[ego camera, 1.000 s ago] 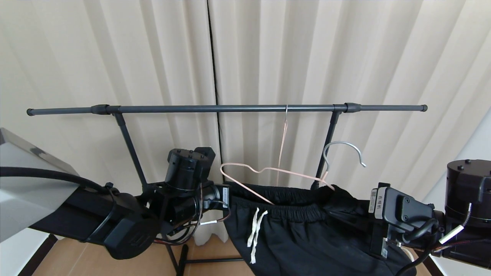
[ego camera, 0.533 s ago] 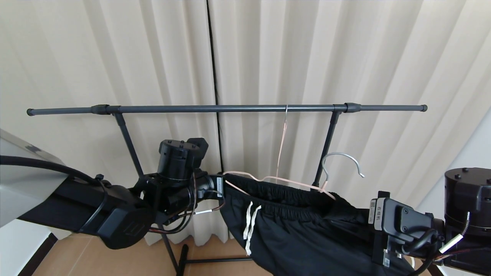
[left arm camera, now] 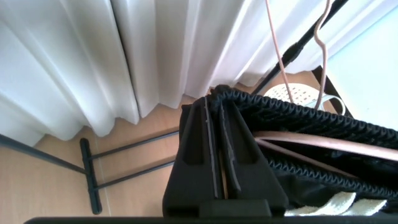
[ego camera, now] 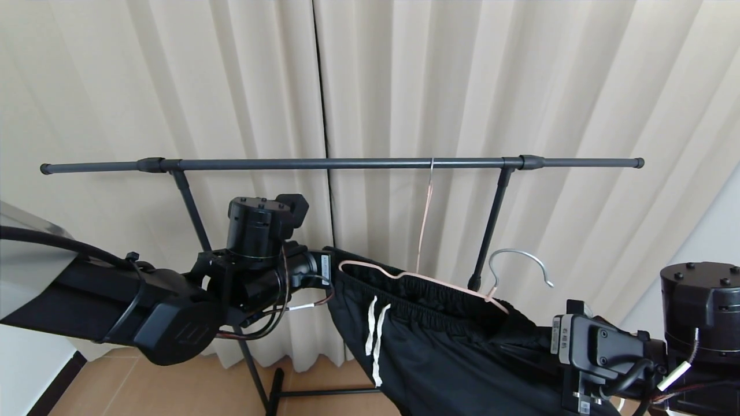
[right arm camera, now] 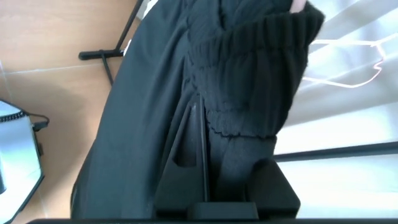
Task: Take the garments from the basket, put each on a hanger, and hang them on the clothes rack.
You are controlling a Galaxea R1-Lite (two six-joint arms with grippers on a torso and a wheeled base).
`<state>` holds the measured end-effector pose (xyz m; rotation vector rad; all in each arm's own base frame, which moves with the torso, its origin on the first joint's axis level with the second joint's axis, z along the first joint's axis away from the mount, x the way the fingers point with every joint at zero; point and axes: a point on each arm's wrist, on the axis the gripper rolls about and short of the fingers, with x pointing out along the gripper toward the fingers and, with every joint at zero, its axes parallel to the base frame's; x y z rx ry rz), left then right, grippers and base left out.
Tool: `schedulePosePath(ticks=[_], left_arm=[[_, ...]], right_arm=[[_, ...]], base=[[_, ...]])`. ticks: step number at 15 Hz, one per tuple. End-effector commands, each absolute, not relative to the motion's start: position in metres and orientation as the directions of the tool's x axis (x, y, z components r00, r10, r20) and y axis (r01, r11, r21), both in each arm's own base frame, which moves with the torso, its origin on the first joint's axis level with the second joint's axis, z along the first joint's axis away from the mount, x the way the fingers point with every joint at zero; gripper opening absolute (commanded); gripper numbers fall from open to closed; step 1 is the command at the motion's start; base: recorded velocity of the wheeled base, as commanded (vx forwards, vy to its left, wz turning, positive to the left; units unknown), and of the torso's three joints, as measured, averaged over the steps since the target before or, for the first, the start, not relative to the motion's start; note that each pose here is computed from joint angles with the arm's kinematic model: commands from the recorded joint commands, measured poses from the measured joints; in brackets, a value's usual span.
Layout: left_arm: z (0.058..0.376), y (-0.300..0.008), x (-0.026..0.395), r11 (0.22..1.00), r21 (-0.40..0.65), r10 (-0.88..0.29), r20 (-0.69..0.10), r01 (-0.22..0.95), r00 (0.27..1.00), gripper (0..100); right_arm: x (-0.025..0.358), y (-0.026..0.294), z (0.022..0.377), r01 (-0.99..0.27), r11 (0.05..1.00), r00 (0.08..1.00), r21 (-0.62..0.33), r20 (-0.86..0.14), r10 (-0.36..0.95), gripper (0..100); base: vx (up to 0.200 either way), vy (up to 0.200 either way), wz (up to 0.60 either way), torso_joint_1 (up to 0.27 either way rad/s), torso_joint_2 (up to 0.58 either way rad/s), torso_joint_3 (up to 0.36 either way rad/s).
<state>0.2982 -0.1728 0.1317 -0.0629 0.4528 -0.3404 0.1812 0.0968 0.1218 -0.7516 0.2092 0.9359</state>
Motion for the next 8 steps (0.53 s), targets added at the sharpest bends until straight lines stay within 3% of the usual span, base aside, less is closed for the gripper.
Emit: schedulePosePath(ticks=[1, 8], left_arm=[[0.141, -0.172, 0.296, 0.939, -0.127, -0.344, -0.393, 0.32, 0.853, 0], [0.156, -0.181, 0.279, 0.92, -0.07, -0.381, -0.4, 0.387, 0.834, 0]], right_arm=[[0.183, 0.098, 0.119, -0.798, 0.359, 0.587, -0.484, -0.484, 0.65, 0], [0.195, 0.103, 0.106, -0.814, 0.358, 0.573, -0.457, -0.535, 0.62, 0]], base=[[0.0, 0.0, 0.0, 0.0, 0.0, 0.0], [0.0, 0.0, 0.0, 0.0, 0.0, 0.0]])
